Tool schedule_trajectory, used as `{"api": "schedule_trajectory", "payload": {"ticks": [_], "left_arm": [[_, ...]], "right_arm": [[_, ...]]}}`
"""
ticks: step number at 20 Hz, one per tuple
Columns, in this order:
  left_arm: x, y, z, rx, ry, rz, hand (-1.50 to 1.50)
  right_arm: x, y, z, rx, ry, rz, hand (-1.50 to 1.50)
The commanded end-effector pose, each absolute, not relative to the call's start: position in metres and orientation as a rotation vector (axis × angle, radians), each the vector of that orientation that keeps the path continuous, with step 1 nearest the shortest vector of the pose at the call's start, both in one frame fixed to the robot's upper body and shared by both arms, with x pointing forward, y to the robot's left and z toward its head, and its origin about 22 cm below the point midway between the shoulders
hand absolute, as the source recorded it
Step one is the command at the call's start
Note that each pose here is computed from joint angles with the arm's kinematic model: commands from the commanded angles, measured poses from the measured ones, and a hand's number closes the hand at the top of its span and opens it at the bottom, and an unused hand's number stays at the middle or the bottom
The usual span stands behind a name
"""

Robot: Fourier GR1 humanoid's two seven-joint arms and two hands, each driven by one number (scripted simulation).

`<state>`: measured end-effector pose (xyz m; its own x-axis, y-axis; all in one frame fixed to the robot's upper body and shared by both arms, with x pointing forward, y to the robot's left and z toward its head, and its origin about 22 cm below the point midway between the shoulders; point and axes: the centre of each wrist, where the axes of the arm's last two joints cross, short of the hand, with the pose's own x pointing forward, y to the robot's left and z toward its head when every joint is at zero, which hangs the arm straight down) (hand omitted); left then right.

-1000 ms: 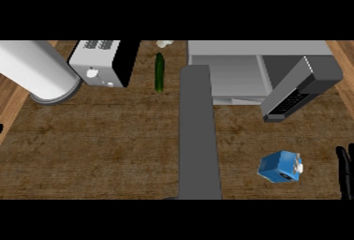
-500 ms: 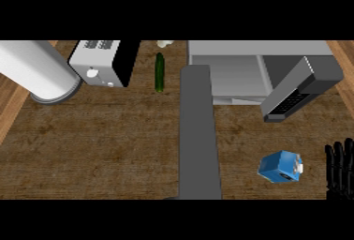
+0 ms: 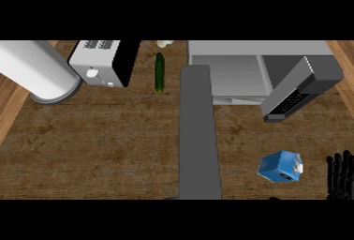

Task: Pick up the milk, place it into the microwave and close the microwave

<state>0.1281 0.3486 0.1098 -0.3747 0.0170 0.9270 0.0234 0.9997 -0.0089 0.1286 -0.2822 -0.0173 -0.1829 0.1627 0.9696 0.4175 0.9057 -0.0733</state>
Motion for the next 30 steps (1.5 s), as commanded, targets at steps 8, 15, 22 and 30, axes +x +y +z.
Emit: {"api": "schedule_trajectory", "payload": {"ticks": [8,15,22,30], "left_arm": [[0.136,0.351,0.116,-0.031,-1.972,0.001,-1.50],[0.123,0.367,0.109,-0.022,-1.963,0.016,-1.50],[0.127,0.351,0.105,-0.037,-1.966,-0.007,-1.50],[0.118,0.362,0.130,-0.041,-1.961,-0.017,-1.50]], "right_arm": [[0.134,-0.301,-0.080,-0.387,-1.760,-0.238,-1.50],[0.140,-0.313,-0.112,-0.405,-1.743,-0.211,-1.50],[0.161,-0.303,-0.132,-0.454,-1.741,-0.194,-1.50],[0.172,-0.317,-0.163,-0.367,-1.793,-0.170,1.50]]}}
